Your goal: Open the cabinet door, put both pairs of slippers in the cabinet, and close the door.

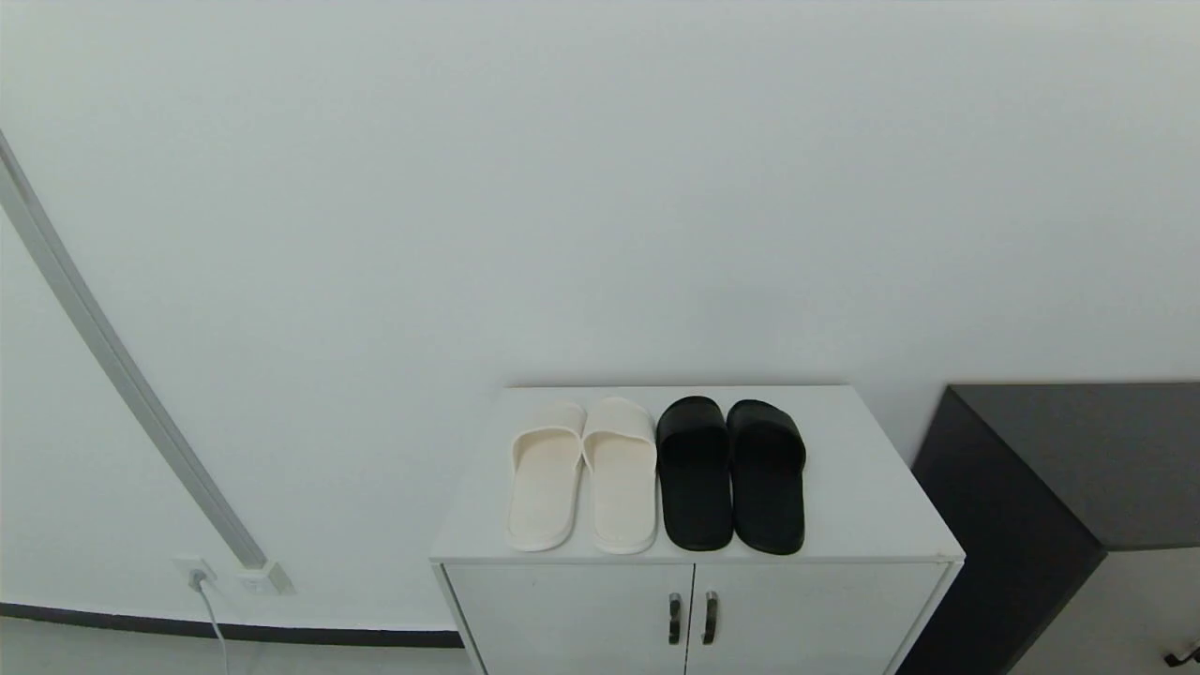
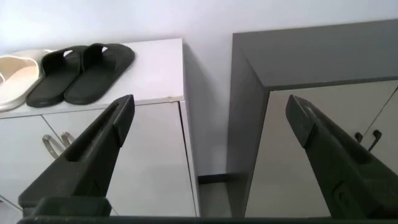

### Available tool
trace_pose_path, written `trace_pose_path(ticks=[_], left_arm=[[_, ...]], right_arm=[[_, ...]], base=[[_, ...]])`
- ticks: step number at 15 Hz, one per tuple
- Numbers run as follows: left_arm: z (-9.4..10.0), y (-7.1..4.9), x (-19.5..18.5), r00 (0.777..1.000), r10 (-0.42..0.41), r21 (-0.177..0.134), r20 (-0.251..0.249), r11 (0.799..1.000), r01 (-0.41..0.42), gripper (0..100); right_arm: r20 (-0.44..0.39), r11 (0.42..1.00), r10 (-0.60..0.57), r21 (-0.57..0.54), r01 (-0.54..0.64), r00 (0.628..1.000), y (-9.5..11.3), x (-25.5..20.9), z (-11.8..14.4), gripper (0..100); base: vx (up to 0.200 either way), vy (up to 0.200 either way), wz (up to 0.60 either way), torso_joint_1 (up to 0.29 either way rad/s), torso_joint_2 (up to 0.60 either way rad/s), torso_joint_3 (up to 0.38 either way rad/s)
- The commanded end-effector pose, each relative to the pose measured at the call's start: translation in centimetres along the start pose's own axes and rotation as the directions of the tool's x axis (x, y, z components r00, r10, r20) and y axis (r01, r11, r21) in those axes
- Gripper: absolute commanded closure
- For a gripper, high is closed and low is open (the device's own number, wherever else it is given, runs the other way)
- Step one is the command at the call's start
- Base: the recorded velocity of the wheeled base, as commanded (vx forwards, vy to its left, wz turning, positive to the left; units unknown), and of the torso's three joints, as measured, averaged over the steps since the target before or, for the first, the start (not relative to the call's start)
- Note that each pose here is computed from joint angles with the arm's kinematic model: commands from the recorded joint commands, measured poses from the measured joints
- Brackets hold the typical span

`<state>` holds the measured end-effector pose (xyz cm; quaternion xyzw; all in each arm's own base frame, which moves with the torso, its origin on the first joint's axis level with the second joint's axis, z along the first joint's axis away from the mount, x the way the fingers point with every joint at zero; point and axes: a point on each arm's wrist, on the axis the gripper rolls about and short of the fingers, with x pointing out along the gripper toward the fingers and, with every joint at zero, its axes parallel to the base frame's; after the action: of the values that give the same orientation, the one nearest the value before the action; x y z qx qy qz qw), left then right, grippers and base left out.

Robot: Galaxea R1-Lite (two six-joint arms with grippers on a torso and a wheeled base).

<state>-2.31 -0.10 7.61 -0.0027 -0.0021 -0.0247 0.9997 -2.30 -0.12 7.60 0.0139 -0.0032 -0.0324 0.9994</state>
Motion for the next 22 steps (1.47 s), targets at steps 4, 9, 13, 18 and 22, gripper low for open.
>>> trace_pose_path(ticks=[4, 9, 13, 18, 22], left_arm=[[0.0, 0.0, 0.0, 1.0, -0.001, 0.002, -0.001, 1.0, 0.001, 100], [0.0, 0.0, 0.0, 1.0, -0.001, 0.001, -0.001, 1.0, 0.001, 100], [0.0, 0.0, 0.0, 1.0, -0.001, 0.001, -0.001, 1.0, 0.001, 100], [0.0, 0.0, 0.0, 1.0, -0.003, 0.002, -0.001, 1.0, 0.003, 100], [0.0, 0.0, 0.0, 1.0, -0.003, 0.004, -0.001, 1.0, 0.003, 100]], right_arm=[[0.035, 0.976, 0.07, 0.202, -0.076, 0.997, 0.1, 0.1, 8.1, 0], [-0.261, 0.982, 0.18, 0.102, -0.158, 0.948, 1.3, 6.9, 7.5, 0], [-0.317, 0.967, 0.256, 0.094, -0.238, 0.913, 3.3, 12.0, 7.9, 0], [-0.339, 0.95, 0.312, 0.099, -0.296, 0.888, 7.8, 15.0, 8.9, 0], [-0.332, 0.948, 0.316, 0.084, -0.306, 0.889, 14.1, 16.5, 9.4, 0]], base=[[0.0, 0.0, 0.0, 0.0, 0.0, 0.0], [0.0, 0.0, 0.0, 0.0, 0.0, 0.0], [0.0, 0.0, 0.0, 0.0, 0.0, 0.0], [0.0, 0.0, 0.0, 0.0, 0.0, 0.0], [0.0, 0.0, 0.0, 0.0, 0.0, 0.0]])
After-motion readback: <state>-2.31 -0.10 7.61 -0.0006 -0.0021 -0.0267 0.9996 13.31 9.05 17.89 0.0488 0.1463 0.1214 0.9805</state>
